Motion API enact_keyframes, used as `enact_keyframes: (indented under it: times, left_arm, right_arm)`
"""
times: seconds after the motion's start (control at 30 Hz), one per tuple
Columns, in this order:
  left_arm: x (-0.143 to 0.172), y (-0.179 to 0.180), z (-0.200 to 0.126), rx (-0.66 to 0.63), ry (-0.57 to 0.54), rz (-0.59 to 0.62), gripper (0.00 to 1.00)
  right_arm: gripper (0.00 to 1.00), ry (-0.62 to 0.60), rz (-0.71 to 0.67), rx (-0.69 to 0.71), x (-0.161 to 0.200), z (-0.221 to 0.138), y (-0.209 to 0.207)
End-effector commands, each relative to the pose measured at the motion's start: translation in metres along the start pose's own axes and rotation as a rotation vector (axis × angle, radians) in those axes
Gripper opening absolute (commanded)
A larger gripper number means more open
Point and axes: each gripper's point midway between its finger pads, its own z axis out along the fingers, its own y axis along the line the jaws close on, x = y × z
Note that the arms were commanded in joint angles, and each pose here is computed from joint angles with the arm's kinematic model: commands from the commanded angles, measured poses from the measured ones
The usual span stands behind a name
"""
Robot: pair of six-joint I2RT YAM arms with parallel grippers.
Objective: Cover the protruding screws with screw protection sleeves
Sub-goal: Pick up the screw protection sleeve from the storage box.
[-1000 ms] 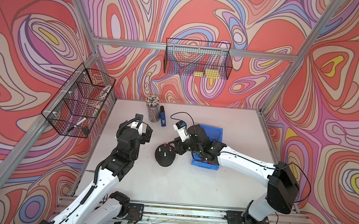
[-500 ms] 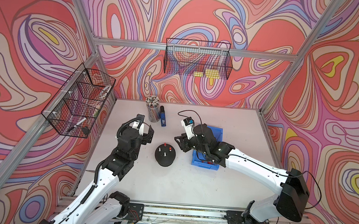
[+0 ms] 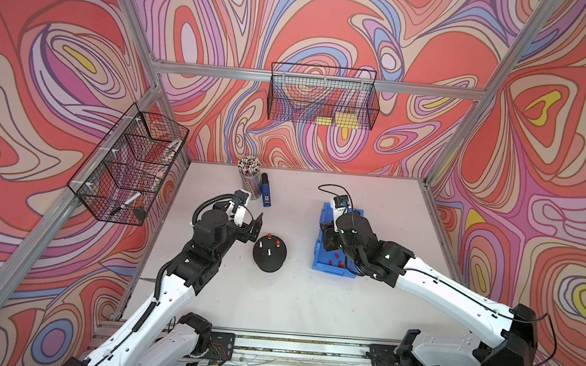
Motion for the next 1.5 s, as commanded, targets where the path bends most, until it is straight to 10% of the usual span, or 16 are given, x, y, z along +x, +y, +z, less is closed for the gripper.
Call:
enact_keyframes:
  times: [0.0, 0.6, 1.47]
  left_arm:
    - [-0.005, -0.025, -0.001, 0.137, -0.008, -0.005, 0.98]
    - [-0.002, -0.055, -0.003, 0.273, 0.019, 0.035, 0.94]
    - [-0.001, -0.059, -0.005, 0.277, 0.019, 0.059, 0.95]
  right_arm:
    - [0.34, 0.073, 0.025, 0.117, 0.023, -0.001, -0.03]
    - [0.15, 0.269, 0.292, 0.33, 0.082, 0.082, -0.082]
    - [0.21, 0.291, 0.439, 0.371, 0.123, 0.161, -0.103]
